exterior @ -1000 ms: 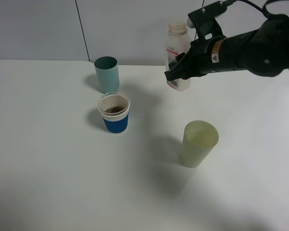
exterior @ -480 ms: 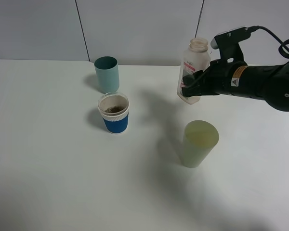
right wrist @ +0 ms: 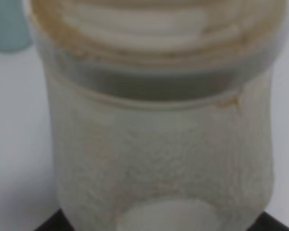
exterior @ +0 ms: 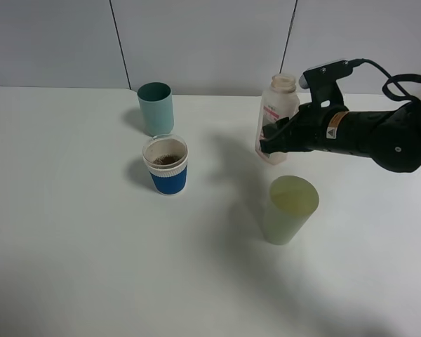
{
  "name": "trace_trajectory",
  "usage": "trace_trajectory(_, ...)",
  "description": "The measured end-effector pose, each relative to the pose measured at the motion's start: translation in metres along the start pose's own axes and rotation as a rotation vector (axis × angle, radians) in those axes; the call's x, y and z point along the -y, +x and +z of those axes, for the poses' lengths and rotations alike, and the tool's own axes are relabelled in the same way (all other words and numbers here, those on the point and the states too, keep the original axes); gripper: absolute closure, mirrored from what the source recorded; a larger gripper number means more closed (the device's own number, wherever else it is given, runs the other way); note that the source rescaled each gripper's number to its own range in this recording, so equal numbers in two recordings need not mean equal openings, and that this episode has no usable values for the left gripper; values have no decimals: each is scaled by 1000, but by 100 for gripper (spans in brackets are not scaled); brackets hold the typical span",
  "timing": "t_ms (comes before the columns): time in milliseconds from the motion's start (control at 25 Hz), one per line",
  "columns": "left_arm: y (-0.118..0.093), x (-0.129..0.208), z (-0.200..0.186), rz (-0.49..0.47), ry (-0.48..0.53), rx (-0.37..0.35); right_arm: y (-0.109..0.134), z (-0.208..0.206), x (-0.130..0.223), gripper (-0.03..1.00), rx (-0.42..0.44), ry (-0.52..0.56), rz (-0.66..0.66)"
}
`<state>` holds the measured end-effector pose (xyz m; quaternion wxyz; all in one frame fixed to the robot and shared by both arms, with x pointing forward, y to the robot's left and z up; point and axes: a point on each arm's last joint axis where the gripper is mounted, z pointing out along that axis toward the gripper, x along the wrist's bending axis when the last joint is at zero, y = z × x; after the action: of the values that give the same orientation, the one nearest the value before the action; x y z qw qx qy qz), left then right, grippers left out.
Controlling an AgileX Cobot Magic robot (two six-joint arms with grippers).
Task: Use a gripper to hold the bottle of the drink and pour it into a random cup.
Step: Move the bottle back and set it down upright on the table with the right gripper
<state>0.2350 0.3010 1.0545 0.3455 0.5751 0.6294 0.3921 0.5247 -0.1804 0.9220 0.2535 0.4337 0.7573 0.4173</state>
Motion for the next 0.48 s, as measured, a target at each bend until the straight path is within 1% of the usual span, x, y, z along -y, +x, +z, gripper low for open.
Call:
trace_trajectory(80, 0, 0, 0, 0, 0, 0, 0, 4, 5, 97, -3, 18, -37)
trace_trajectory(280, 0, 0, 0, 0, 0, 0, 1, 10, 12, 97, -13, 28, -204)
trace_trajectory(360, 0, 0, 0, 0, 0, 0, 1, 11, 13, 97, -13, 33, -210)
trace_trajectory(480, 0, 0, 0, 0, 0, 0, -3, 11, 13, 97, 5, 26, -172)
